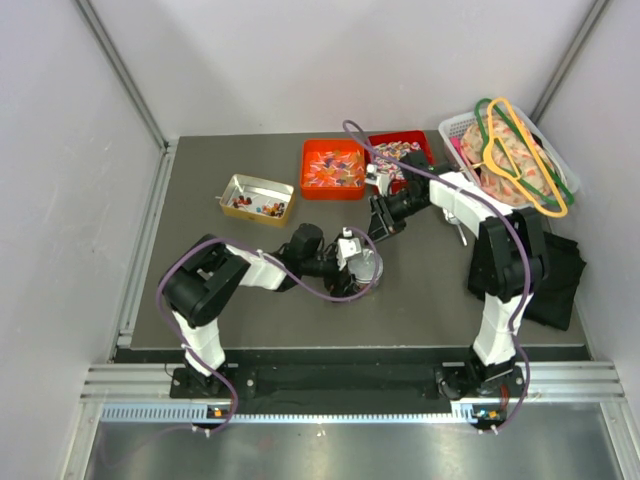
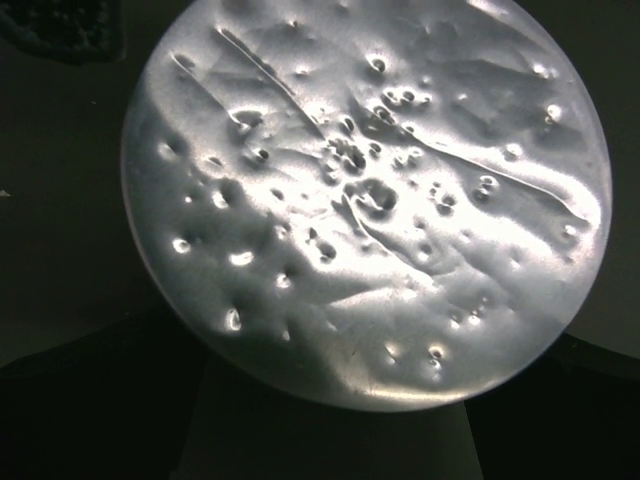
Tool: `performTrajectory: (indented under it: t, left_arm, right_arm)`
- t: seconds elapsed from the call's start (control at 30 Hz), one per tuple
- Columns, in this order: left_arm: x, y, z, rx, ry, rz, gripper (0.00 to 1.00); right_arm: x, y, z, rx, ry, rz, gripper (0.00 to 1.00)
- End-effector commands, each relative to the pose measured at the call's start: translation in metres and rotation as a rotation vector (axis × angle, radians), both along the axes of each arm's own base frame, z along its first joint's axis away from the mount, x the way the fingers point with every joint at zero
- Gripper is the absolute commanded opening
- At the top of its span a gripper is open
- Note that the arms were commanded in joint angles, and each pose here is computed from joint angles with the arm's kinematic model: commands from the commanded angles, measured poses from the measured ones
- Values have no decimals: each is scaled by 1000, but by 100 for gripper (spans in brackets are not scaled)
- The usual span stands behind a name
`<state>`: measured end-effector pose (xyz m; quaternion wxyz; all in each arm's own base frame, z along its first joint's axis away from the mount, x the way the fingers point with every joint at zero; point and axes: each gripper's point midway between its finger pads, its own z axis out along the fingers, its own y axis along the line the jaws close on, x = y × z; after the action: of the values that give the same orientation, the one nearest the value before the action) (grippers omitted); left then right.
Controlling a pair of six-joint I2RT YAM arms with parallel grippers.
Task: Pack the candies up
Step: Screw the bottle lid onto the packing bottle.
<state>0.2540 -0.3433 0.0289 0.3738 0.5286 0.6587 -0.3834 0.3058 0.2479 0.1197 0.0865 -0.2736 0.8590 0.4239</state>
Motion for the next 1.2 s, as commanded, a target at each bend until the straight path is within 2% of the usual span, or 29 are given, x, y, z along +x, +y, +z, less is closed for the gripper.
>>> performTrajectory:
  t: [0.0, 0.23, 0.43, 0.87, 0.97, 1.17]
  left_arm:
    - [8, -8, 7, -17, -4, 18, 99]
    - [14, -8, 6, -8, 7, 59, 99]
    - [20, -7, 4, 1, 10, 100, 99]
    - [39, 0, 0, 28, 5, 234, 99]
    - [44, 2, 0, 37, -3, 261, 99]
    - [49, 4, -1, 43, -7, 289, 99]
  right_arm:
    - [-4, 3, -2, 2, -28, 25, 24]
    - [-10, -1, -7, -21, -35, 31, 23]
    - [-20, -7, -8, -43, -35, 26, 17]
    - [-39, -24, -15, -120, -10, -13, 12]
    - [-41, -23, -15, -119, 15, -21, 8]
    - [-44, -21, -14, -102, 20, -58, 8]
